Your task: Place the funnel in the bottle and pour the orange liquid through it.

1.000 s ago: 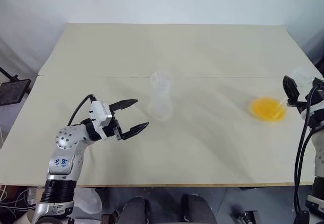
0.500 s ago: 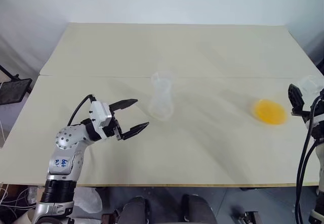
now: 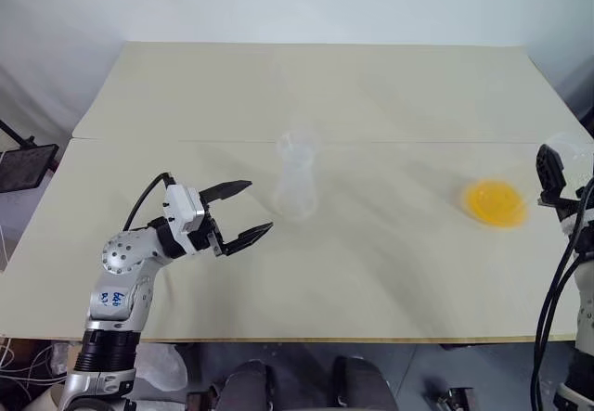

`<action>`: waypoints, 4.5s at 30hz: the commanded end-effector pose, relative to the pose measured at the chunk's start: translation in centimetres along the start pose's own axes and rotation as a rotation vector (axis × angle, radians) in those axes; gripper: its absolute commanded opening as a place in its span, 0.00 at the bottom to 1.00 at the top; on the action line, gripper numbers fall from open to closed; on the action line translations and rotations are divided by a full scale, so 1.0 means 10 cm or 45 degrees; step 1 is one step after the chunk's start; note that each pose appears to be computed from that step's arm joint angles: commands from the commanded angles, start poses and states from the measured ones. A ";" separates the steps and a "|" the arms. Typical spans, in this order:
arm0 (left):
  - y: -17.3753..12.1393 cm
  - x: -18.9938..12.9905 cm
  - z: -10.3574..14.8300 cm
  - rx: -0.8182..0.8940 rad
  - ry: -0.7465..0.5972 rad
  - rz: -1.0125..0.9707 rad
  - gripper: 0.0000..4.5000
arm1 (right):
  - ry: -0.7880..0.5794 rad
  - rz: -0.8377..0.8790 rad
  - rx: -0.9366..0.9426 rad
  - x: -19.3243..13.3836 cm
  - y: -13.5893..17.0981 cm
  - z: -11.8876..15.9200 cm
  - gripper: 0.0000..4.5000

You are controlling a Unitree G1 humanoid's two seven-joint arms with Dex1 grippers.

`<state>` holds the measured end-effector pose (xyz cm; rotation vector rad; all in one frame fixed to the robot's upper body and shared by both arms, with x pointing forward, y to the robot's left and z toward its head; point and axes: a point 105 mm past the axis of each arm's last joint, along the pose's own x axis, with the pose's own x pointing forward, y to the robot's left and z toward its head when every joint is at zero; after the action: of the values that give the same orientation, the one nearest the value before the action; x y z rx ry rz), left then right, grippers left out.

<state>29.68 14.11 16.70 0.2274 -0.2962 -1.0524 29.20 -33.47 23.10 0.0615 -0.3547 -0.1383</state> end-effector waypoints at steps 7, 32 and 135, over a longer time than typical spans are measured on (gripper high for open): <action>-0.01 0.01 0.09 0.048 -0.037 0.012 0.99 | 0.045 -0.058 -0.084 0.01 -0.14 -0.01 1.00; 0.00 0.02 0.12 0.059 -0.045 0.014 0.99 | 0.108 -0.100 0.022 0.34 -0.26 -0.29 1.00; -0.15 -0.05 0.13 -0.021 -0.142 0.349 1.00 | -1.181 0.920 -1.591 0.50 3.21 0.25 0.56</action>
<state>28.11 13.98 16.35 0.0871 -0.3565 -0.7970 37.75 -3.00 27.74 -1.4054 -1.0415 0.4042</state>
